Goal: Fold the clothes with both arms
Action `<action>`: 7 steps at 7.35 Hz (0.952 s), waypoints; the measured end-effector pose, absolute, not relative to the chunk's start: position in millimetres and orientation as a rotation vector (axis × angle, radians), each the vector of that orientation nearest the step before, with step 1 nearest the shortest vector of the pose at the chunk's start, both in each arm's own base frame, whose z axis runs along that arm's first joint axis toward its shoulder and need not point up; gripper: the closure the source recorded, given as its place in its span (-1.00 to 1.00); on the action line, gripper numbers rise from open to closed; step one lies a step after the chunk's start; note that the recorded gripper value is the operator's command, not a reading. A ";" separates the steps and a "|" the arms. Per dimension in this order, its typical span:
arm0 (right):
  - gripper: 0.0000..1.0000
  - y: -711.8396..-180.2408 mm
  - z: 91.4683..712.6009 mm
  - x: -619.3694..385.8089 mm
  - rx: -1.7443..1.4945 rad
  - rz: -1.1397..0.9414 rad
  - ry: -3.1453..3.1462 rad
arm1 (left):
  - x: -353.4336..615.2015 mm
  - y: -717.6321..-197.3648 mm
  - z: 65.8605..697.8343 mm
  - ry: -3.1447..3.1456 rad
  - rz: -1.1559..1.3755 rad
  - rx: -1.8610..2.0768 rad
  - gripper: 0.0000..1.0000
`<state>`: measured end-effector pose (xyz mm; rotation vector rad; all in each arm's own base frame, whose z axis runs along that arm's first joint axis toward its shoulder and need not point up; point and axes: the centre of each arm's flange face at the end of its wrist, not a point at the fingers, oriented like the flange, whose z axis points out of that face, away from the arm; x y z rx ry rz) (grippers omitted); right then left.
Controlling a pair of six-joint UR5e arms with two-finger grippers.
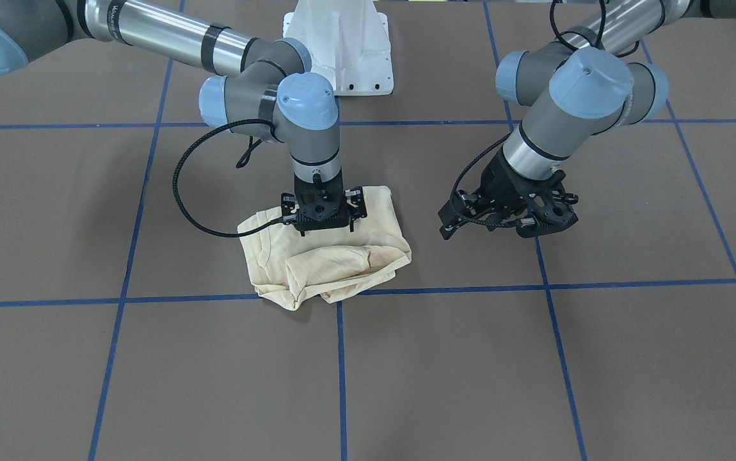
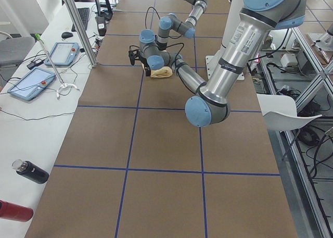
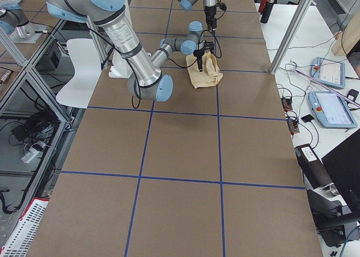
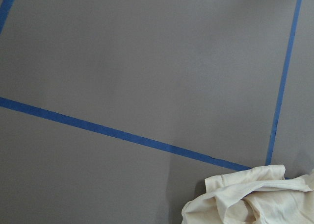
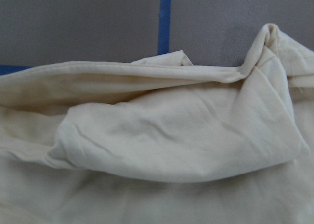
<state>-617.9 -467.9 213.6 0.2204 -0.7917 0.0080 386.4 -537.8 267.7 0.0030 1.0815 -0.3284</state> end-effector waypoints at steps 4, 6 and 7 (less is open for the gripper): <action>-0.98 -523.1 201.8 -637.4 0.303 -0.010 -0.733 | 385.8 -538.0 269.1 1.079 -0.329 0.002 -0.97; -0.98 -560.5 193.7 -634.4 0.373 0.007 -0.769 | 385.3 -538.5 271.1 1.076 -0.332 0.001 -0.97; -0.98 -571.2 194.7 -634.7 0.419 0.018 -0.798 | 383.8 -539.3 272.3 1.075 -0.334 0.001 -0.97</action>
